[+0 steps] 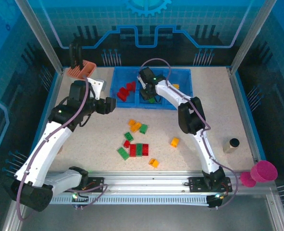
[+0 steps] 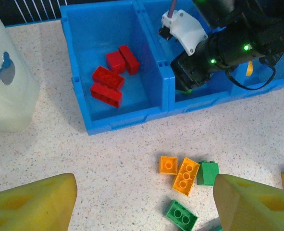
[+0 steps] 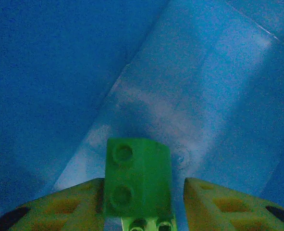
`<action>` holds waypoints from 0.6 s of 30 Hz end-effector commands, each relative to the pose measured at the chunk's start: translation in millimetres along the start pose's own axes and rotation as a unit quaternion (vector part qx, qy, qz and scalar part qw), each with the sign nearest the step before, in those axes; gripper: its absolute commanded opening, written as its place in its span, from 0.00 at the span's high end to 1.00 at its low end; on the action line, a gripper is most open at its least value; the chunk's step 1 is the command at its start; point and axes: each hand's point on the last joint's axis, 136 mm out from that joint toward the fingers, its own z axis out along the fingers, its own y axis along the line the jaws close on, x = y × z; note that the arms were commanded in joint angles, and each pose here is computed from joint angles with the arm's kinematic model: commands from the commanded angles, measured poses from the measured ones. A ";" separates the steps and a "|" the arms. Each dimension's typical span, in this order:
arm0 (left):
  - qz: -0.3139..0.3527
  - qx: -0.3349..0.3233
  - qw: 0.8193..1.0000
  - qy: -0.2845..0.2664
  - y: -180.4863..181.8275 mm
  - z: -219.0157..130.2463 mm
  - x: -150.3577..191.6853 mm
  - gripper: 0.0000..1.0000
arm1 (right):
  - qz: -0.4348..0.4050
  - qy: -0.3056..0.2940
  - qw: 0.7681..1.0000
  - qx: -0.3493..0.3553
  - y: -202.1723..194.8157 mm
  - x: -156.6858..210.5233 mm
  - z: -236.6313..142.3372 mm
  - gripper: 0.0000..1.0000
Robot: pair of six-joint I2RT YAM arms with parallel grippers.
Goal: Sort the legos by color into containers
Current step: Place the lego in the container.
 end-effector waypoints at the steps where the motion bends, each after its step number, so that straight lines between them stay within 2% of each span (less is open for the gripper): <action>1: 0.003 0.001 0.999 0.033 2.6 8.8 18.3 0.24 | 0.006 -0.020 1.000 -0.005 -6.3 -12.5 -19.9 0.50; 5: 0.002 -0.001 0.999 0.040 4.2 16.1 25.3 0.24 | 0.000 -0.043 0.999 -0.026 -1.7 -19.0 -45.6 0.45; 11: 0.005 0.004 0.999 0.048 3.7 26.4 28.8 0.24 | -0.039 -0.095 0.992 -0.076 14.3 -23.0 -109.6 0.43; 14: 0.009 0.005 0.999 0.051 3.9 27.7 30.5 0.24 | -0.102 -0.117 0.981 -0.113 30.6 -9.8 -132.9 0.42; 18: 0.012 0.008 0.999 0.052 3.0 28.5 32.4 0.24 | -0.233 -0.117 0.946 -0.192 62.9 31.8 -151.1 0.34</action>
